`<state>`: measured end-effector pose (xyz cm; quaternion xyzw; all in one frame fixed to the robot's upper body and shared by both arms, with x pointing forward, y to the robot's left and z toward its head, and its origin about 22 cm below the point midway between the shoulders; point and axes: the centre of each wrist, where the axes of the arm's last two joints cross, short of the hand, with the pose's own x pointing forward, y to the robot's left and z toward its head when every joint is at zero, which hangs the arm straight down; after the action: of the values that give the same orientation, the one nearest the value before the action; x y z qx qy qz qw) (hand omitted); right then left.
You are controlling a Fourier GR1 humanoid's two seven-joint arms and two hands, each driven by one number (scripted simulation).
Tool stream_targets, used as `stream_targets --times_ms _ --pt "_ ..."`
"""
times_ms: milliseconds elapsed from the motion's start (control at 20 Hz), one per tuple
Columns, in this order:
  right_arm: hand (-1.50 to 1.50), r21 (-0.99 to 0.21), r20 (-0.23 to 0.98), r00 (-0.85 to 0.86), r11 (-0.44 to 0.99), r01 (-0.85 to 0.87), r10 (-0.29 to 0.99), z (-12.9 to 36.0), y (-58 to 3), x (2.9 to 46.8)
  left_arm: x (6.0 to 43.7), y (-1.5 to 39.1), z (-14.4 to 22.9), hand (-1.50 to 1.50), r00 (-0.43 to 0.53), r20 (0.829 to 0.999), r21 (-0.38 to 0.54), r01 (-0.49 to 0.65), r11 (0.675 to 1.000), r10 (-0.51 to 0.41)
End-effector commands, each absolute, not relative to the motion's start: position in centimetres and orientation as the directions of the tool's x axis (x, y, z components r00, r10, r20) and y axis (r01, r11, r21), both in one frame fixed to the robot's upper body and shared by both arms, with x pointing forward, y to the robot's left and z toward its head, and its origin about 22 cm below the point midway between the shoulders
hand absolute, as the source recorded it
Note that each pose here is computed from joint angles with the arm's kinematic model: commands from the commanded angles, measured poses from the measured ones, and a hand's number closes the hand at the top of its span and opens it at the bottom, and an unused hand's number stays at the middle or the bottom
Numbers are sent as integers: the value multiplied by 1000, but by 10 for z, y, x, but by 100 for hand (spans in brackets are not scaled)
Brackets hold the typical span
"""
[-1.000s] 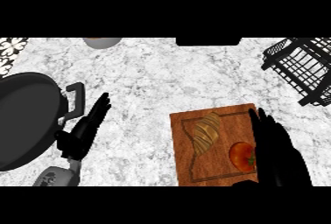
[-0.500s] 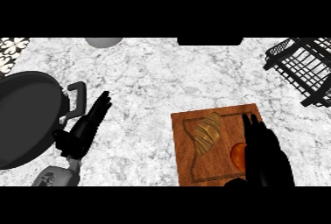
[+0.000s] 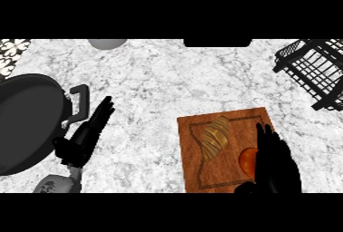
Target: Pick the tomato from the cutting board and place it in the tiered basket
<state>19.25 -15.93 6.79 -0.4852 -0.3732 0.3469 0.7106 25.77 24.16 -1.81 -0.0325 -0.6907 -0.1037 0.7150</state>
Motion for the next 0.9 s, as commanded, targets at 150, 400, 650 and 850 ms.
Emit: stream_targets --times_ms 150,400,650,850 --pt "-150 -946 149 592 289 -148 792 67 -165 189 268 237 -22 0 14 994 102 181 978 -107" --pt "-150 -935 152 591 309 -174 792 31 -185 192 266 233 -14 0 8 994 104 177 979 -107" --pt "150 -931 232 546 346 -114 805 47 -179 215 263 230 -30 0 32 994 96 187 978 -103" --pt "150 -935 315 453 354 -3 834 35 -166 237 275 237 -14 0 27 996 76 204 976 -83"
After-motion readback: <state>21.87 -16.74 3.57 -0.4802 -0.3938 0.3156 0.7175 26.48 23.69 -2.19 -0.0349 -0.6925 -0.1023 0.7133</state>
